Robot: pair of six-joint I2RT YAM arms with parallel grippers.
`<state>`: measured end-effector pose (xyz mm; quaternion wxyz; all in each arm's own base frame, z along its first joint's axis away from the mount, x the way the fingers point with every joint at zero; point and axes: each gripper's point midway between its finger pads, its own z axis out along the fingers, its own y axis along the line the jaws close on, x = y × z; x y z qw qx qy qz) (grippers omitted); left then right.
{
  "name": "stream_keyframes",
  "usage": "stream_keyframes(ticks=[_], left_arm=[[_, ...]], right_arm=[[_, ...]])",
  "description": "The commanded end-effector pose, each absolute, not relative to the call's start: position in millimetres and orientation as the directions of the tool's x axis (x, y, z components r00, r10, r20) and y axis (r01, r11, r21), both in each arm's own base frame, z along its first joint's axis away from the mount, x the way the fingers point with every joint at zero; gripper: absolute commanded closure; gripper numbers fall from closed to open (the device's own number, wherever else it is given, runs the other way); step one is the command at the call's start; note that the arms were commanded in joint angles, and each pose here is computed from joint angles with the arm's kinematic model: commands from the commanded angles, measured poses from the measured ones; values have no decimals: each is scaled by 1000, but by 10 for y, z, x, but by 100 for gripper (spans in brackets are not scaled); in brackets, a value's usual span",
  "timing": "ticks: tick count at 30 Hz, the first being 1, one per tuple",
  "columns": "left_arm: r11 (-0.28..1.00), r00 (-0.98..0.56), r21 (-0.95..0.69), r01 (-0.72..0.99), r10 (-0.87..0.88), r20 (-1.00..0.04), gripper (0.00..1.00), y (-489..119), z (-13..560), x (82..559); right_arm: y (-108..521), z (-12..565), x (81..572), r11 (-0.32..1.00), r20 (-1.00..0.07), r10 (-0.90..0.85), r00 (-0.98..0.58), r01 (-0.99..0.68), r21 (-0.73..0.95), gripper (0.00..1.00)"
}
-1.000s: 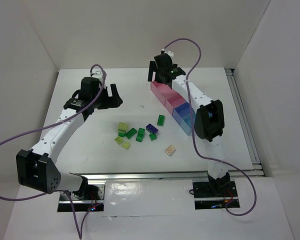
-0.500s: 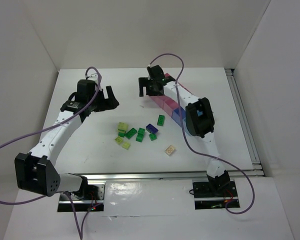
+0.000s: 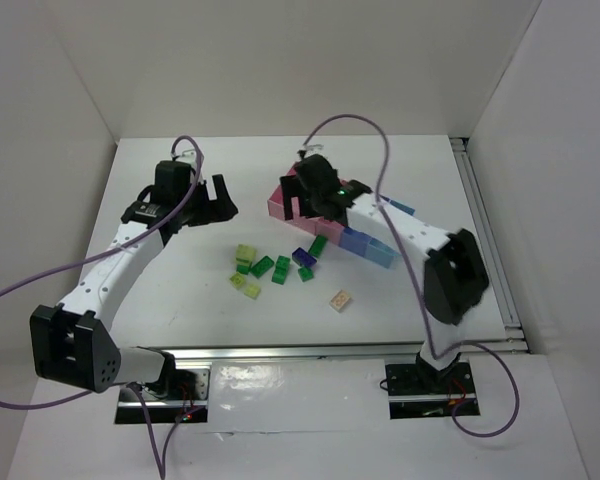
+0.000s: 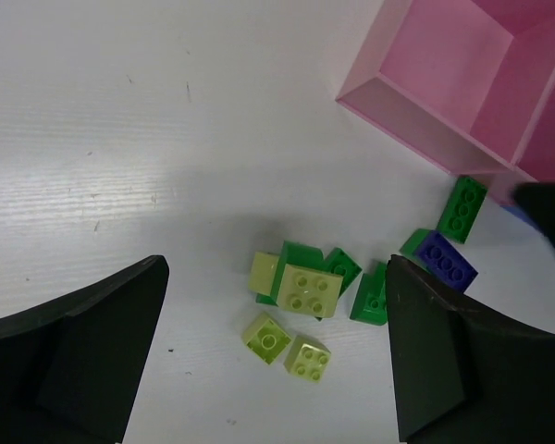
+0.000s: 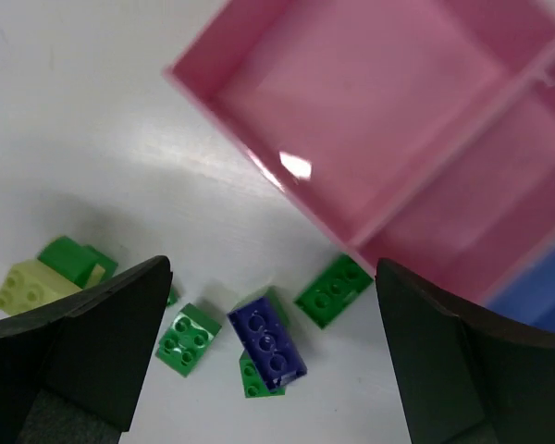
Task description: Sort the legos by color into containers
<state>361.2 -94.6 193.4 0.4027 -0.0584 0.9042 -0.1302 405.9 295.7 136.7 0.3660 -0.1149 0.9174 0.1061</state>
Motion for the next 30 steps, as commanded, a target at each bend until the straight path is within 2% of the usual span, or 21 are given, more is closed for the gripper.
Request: stream_keyframes(ticks=[1,3,4,7,8,12,15,20,21,26,30], left_arm=[[957,-674,-289,0,-213,-707,0,-945,1916,3620],[957,-674,-289,0,-213,-707,0,-945,1916,3620],[960,-678,-279,-11,-212,-703,0,-921,1870,3607],[958,-677,-286,-17,-221,-702,0,-919,1870,3583],[958,-677,-286,-17,-221,-702,0,-920,1843,3584],[950,-686,-312,-1,-228,-691,0,-982,1832,3591],[946,-691,-324,12,-226,-687,0,-1020,1815,3607],[945,-697,-323,47,-201,-689,0,-1054,1794,3593],[945,-697,-323,47,-201,-689,0,-1054,1794,3593],[946,-711,-320,40,-198,-675,0,-1057,1718,3606],[945,-713,-321,58,-185,-676,0,-1074,1720,3598]], right_arm=[[2275,2129,4016,989,-865,142,-481,32,144,2],[2093,2150,3693,980,-856,197,-478,88,176,3],[2019,1800,3394,978,-808,207,-552,140,155,3],[1842,1386,2889,964,-743,248,-621,236,125,3],[1855,1197,2663,941,-680,321,-659,302,152,6],[2040,742,2203,905,-517,425,-743,364,220,7],[2247,552,2070,896,-456,443,-772,359,261,7],[2223,377,2011,883,-436,470,-767,406,237,7],[2224,318,1989,884,-426,467,-775,406,230,9],[2156,213,2018,882,-439,469,-766,431,190,33],[2095,211,2104,896,-482,437,-759,415,159,37]])
